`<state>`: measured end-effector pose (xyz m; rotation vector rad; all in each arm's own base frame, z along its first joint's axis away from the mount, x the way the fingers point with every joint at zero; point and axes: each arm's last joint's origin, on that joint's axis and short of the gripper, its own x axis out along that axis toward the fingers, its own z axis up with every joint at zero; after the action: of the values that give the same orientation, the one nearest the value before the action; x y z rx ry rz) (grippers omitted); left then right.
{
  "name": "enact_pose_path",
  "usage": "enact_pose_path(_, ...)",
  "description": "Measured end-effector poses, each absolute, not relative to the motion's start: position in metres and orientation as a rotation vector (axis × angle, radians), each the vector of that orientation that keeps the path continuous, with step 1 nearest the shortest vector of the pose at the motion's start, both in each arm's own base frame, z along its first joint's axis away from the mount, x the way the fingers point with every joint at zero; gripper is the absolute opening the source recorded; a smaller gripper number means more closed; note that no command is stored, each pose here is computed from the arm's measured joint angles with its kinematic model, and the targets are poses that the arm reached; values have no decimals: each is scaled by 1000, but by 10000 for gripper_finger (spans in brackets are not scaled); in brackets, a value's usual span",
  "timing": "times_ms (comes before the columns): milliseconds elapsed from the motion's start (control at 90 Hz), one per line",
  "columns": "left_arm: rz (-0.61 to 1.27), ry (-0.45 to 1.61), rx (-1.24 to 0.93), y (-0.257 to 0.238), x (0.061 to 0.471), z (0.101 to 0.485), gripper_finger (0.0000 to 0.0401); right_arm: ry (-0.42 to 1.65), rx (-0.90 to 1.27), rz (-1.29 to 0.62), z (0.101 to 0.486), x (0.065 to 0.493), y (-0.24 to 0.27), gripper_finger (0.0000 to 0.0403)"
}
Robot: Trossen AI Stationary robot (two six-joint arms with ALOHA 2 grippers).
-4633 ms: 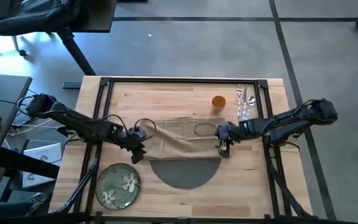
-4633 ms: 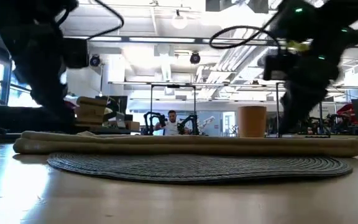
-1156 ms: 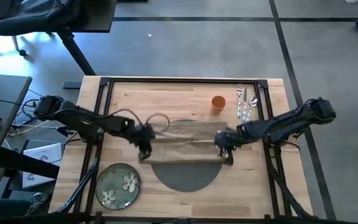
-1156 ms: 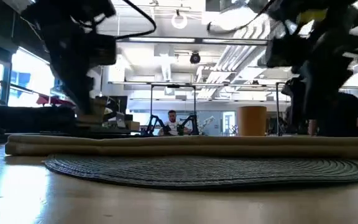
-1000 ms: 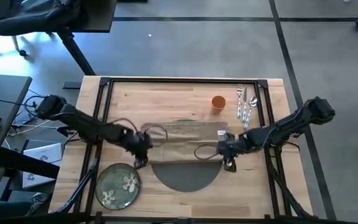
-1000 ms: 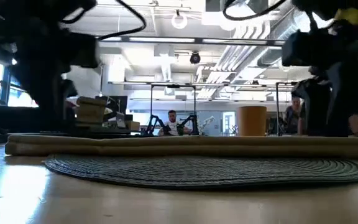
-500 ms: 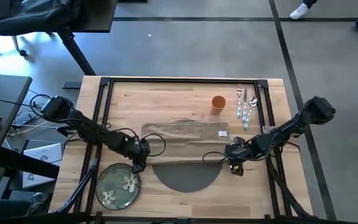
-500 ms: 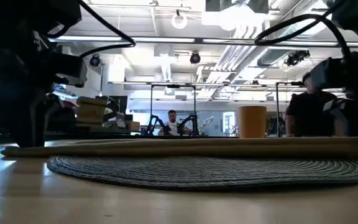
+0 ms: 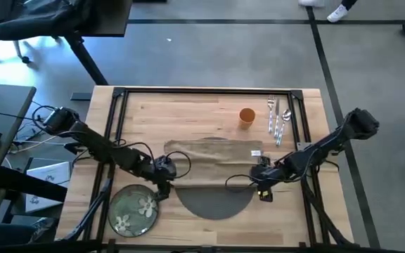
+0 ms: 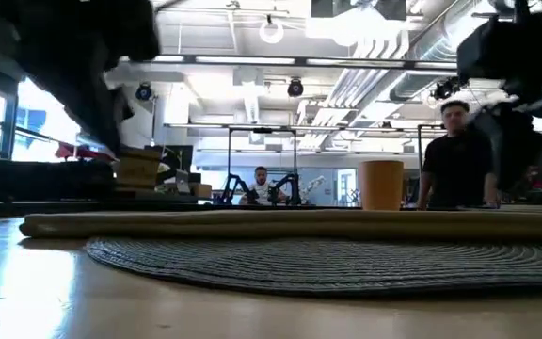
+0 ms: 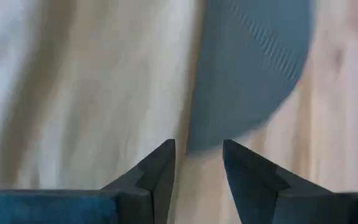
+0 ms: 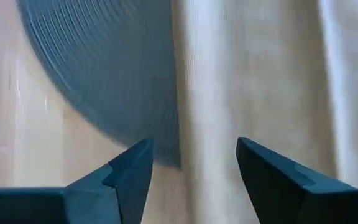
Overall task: Set table place
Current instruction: Fold the brown napkin
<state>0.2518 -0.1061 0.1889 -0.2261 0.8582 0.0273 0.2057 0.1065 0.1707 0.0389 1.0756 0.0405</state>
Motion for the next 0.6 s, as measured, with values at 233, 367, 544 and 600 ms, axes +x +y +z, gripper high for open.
enact_pose_path(233, -50, 875, -55, -101, 263, 203, 170, 1057, -7, 13, 183, 211, 107, 213)
enact_pose_path(367, -95, 1069, -33, -117, 245, 205, 199, 1112, -19, 38, 193, 203, 120, 213)
enact_pose_path(544, 13, 1105, 45, -133, 226, 185, 201, 1147, -15, -18, 178, 189, 125, 214)
enact_pose_path(600, 30, 1118, 52, -135, 227, 176, 199, 1168, -15, -37, 171, 186, 123, 214)
